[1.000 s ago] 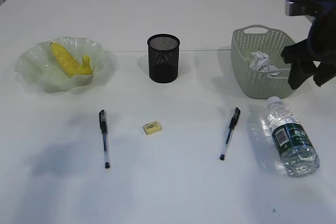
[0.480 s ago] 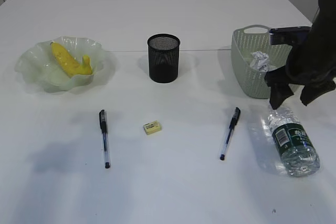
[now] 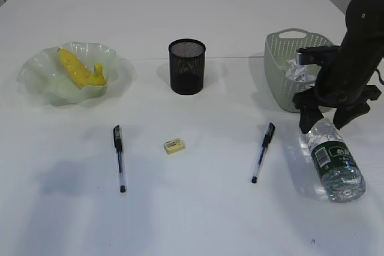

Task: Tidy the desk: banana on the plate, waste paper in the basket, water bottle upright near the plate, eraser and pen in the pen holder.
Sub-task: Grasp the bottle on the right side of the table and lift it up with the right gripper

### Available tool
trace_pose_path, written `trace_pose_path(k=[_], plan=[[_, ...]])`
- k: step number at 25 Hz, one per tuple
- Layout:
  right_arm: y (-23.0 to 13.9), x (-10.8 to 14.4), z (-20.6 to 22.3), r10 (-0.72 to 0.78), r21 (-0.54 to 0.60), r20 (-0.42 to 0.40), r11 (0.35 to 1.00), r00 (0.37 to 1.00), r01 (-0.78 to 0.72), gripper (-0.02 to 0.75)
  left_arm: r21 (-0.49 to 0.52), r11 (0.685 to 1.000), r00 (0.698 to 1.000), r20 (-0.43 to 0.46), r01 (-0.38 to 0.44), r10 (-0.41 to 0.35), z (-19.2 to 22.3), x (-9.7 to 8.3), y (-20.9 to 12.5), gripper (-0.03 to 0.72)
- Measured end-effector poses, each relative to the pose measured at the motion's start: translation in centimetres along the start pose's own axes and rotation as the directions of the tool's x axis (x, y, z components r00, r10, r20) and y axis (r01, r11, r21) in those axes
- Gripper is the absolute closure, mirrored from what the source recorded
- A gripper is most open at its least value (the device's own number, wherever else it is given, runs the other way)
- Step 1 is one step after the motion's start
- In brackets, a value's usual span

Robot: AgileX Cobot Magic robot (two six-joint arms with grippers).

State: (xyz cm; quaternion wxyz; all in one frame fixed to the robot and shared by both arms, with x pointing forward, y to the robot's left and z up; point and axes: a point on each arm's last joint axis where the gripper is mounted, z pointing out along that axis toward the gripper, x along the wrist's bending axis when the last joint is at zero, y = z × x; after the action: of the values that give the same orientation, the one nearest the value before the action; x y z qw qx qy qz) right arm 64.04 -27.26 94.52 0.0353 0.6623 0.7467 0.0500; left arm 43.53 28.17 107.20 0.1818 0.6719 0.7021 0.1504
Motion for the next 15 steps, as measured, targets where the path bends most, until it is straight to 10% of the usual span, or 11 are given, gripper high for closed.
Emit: trace_pose_path(k=[15], plan=[[0.6,-0.1,2.4,-0.002,0.039,-0.001,0.999,1.0,0.002,0.166,-0.014,1.0,1.0,0.002,0.0,0.0,0.0,0.0,0.1,0.245]])
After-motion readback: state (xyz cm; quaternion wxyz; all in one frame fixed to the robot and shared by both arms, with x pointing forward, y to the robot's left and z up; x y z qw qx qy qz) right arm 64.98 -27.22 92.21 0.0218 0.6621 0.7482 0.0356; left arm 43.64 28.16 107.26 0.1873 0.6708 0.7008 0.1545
